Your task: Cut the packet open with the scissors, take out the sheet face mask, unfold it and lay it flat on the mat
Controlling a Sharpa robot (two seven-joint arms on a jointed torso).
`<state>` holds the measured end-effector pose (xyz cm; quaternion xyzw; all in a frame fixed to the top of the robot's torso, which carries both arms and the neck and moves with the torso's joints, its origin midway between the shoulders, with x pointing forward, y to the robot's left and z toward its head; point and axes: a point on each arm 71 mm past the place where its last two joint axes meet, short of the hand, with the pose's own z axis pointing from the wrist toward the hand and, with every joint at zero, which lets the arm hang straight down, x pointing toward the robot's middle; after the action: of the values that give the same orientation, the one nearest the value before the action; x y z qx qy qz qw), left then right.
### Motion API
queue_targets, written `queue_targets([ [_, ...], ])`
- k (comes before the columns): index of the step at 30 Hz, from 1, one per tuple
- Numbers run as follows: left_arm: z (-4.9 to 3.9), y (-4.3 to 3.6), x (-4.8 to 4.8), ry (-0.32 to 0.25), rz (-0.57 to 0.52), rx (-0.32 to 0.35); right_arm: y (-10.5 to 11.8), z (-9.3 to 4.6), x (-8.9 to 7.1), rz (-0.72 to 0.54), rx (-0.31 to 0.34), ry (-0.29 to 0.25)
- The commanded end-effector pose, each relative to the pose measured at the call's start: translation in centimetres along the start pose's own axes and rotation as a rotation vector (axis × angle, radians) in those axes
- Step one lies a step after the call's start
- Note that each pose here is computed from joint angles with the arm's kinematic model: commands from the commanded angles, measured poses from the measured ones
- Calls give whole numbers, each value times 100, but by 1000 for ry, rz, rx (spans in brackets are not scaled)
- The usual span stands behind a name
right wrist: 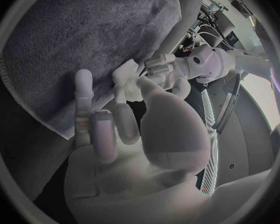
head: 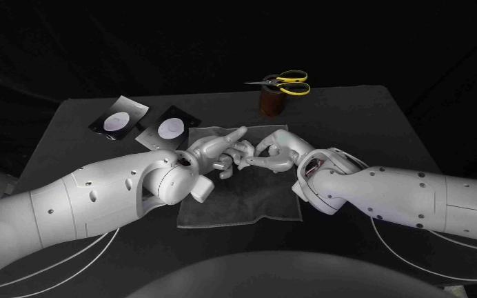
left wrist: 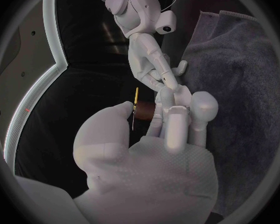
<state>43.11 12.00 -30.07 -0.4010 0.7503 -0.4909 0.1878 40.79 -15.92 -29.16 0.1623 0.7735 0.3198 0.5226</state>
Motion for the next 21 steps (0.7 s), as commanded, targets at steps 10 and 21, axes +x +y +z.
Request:
queue_targets([
  [10,41,-15,91,46,41,-7,-58,23,-1,-72,55,8],
  [21,52,-23,52,25,46,4,-43,23,-10,-66,33,-4],
])
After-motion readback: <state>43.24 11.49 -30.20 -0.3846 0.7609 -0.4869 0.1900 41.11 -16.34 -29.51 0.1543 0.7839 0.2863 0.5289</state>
